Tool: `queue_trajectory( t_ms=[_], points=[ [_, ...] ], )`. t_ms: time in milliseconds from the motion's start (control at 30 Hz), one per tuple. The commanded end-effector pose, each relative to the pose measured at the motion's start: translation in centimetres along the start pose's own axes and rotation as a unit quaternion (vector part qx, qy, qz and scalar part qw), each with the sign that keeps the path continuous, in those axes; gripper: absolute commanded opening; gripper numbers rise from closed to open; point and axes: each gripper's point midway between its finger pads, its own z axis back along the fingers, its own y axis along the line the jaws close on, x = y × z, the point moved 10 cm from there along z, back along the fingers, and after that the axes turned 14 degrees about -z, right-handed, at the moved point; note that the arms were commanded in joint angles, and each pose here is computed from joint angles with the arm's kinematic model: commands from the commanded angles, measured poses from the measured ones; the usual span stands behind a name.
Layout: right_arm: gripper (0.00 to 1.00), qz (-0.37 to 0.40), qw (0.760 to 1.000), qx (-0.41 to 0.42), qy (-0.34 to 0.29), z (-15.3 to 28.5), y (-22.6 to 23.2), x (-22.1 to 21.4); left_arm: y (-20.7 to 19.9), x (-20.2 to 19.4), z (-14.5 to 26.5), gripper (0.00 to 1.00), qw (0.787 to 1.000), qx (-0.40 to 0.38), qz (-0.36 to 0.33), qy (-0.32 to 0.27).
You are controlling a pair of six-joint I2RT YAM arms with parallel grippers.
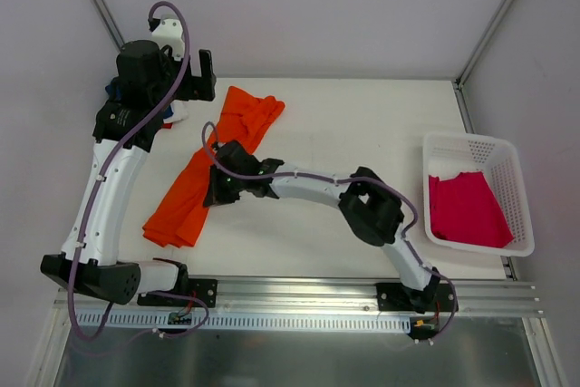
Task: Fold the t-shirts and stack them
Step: Fold the tshirt
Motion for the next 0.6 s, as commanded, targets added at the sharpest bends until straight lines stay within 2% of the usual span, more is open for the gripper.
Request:
queue_trajectory(
  t_ms=[0, 133, 267, 400, 567],
  points=[
    [0.00, -0.011, 0.994, 0.097, 0.038, -1.2, 5.1, -1.7, 0.3, 0.7, 1.2, 0.99, 0.999, 0.009, -0.001, -0.036],
    [0.01, -0.021, 0.986, 0.148, 0.072, -4.6, 5.3, -3.0, -0.1, -0.1, 1.6, 0.99, 0.999, -0.001, 0.006, -0.032],
    [0.00, 0.002, 0.976, 0.196, 0.091, -5.5, 7.6, -3.1, -0.3, -0.7, 1.4, 0.98, 1.000, -0.007, 0.006, -0.027],
    [0.01, 0.004, 0.969, 0.233, 0.078, -6.9, 8.7, -1.9, -0.7, -1.3, 1.3, 0.96, 0.999, -0.023, 0.005, -0.023],
    [0.00, -0.039, 0.968, 0.241, 0.052, -9.9, 6.6, 0.9, -0.8, -1.6, 2.0, 0.96, 0.999, -0.018, 0.004, -0.026]
  ],
)
